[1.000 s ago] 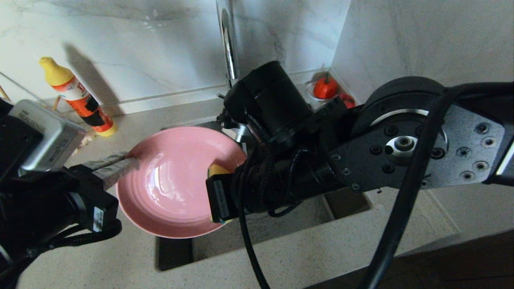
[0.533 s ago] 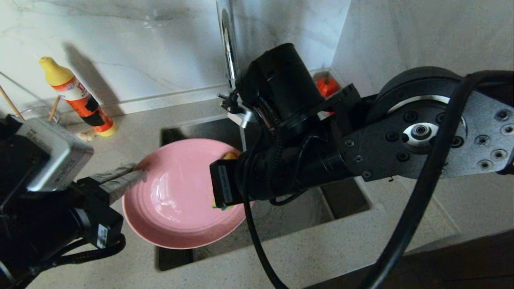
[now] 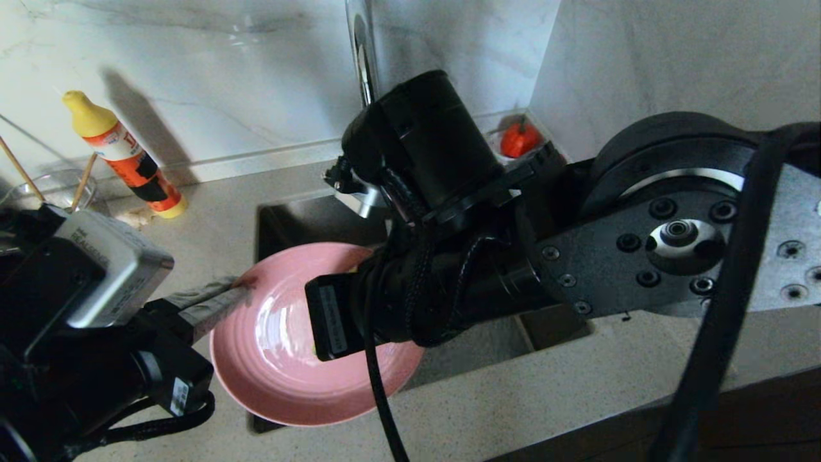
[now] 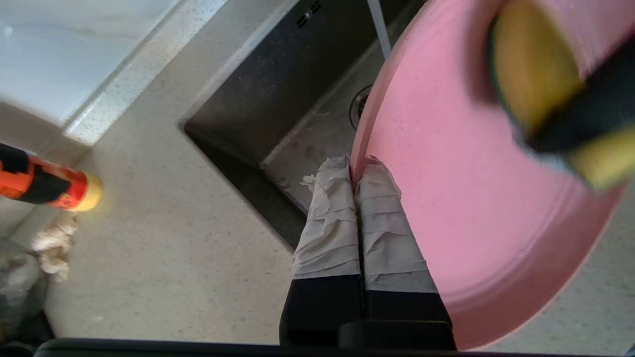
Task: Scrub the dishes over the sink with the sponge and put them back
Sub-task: Wipe the plate
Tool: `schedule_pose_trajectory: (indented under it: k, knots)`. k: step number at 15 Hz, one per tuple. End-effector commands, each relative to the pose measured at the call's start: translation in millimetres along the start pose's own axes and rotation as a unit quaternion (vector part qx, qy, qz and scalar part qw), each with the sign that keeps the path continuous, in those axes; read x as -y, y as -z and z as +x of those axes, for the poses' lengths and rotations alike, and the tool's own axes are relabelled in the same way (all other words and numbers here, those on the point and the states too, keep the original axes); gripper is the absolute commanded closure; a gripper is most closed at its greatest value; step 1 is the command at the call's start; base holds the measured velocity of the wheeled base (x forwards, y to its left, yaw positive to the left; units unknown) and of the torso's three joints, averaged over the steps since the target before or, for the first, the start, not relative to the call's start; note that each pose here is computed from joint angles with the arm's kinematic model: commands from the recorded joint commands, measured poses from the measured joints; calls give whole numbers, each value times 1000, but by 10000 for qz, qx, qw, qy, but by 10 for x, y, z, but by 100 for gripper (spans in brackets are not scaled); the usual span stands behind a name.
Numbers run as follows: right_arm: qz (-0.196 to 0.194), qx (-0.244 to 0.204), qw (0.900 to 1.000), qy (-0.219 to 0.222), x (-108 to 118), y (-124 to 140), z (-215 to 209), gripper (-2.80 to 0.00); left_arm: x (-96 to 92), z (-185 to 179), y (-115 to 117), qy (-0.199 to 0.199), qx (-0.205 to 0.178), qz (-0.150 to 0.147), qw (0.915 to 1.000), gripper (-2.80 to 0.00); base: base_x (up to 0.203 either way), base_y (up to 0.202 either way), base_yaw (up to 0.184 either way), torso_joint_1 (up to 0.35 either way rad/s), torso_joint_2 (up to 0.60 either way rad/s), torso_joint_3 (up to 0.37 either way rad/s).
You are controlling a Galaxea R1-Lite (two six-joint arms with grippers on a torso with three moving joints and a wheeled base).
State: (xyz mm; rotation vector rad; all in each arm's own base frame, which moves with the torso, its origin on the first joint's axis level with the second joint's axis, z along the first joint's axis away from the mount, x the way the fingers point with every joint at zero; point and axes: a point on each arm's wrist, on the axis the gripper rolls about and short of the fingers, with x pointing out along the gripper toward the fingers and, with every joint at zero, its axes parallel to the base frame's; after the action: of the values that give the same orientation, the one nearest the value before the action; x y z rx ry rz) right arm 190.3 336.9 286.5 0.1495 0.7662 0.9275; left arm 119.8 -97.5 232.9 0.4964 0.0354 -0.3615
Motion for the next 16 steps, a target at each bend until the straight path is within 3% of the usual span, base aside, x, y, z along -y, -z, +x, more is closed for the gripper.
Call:
schedule_pose_trajectory:
  k: [1,9,16]
  knots:
    - [-79,-175,9998,-98,-108,98,81,0,7,21,-4,-10,-21,-22,10000,0,0,0,0,0,0,0]
    - [-75,-759,9971,-62,-200,330,258,0,-29,23,-78,-71,95,-101,9999,0,0,0,0,0,0,0]
    - [202,-788,9966,139,-125,298,166,0,-82,-6,-153,-183,228,-172,9994,0,0,0,0,0,0,0]
